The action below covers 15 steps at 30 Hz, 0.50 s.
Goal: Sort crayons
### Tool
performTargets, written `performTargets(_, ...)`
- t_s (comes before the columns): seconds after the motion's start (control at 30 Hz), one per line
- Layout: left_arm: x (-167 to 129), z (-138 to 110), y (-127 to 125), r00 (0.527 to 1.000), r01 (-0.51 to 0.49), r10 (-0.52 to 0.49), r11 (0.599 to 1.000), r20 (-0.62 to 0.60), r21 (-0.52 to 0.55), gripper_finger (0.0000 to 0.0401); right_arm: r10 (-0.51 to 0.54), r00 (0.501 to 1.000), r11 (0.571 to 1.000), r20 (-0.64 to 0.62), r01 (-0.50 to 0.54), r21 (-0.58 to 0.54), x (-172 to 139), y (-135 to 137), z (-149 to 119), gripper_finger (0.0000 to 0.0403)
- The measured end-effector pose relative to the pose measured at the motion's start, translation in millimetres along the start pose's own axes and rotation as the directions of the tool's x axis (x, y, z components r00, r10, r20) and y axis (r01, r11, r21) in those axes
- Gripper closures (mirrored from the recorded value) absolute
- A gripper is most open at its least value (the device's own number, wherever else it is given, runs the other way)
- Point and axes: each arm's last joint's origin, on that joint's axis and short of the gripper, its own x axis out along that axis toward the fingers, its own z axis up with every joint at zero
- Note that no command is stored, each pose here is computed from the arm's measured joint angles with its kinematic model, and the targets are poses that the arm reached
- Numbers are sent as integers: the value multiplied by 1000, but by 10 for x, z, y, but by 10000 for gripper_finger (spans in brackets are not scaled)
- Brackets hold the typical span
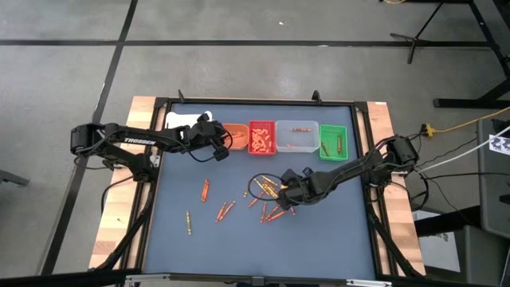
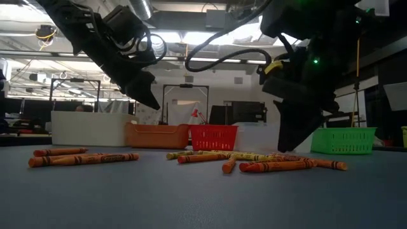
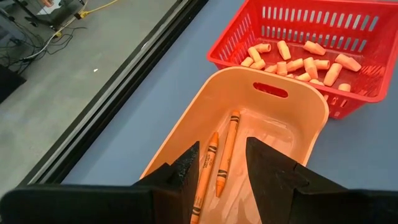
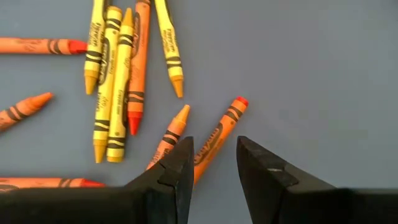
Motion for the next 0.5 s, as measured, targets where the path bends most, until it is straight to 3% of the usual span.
performTargets(0.5, 0, 1, 1, 1000, 0, 0, 1000, 0, 0, 285, -13, 1000, 1000, -13, 13, -7, 133, 39, -38, 283)
